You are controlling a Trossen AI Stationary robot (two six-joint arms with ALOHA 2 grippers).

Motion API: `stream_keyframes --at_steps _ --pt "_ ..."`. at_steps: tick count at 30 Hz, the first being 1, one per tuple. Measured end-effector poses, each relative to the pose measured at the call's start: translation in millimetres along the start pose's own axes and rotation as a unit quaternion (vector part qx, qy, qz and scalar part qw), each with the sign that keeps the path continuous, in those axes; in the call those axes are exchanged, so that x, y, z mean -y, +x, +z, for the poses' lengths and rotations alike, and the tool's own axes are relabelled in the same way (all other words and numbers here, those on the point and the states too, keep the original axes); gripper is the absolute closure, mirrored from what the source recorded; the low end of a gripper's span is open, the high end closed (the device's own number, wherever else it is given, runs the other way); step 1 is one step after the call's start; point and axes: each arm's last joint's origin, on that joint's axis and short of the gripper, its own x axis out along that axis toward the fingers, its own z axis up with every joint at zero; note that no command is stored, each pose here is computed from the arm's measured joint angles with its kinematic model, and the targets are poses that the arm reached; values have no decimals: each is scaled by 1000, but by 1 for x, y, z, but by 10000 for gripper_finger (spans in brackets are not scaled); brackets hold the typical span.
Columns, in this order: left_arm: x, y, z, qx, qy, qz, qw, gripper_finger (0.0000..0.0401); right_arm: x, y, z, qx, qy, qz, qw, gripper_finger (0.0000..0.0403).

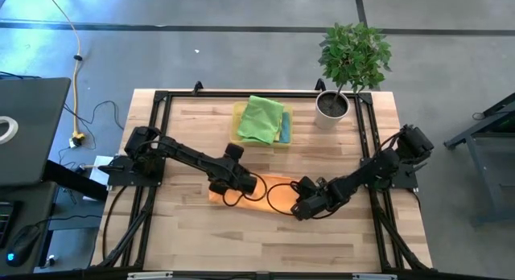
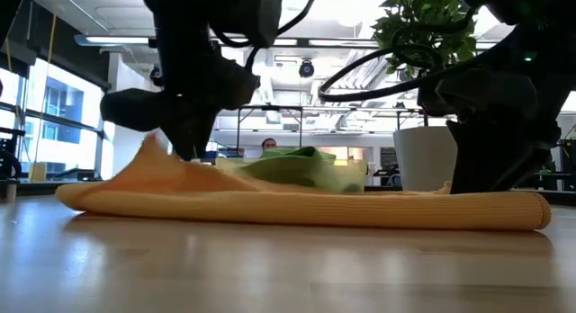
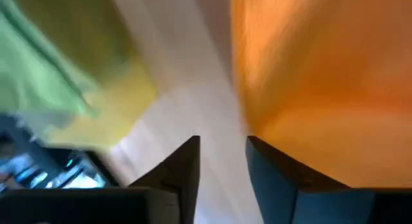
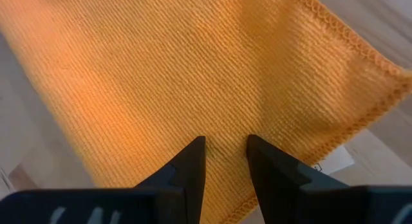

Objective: Fold microfiber towels
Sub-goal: Fold the orange microfiber cloth

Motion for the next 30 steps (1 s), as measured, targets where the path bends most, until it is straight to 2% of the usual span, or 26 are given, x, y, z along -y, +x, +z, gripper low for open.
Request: stream_keyframes --at_steps 3,8,13,15,18,22,30 --pt "3 -1 -5 -22 -10 -11 1000 270 0 0 0 0 1 0 1000 295" --pt "16 -12 -6 -17 -24 -102 994 267 0 0 -1 -3 0 0 1000 296" --pt "34 -27 3 48 -25 -222 974 274 0 0 -1 -2 1 -1 1000 296" --pt "43 -33 8 83 -10 -247 965 276 0 1 -1 -3 1 -1 1000 296" --pt "53 -40 16 130 9 -247 960 277 0 1 -1 -3 0 -1 1000 296" --pt "61 -31 18 141 5 -244 959 277 0 1 -1 -3 -3 -1 1000 296" --pt "71 -1 -2 50 -13 -239 970 284 1 1 -1 -3 -4 0 1000 296"
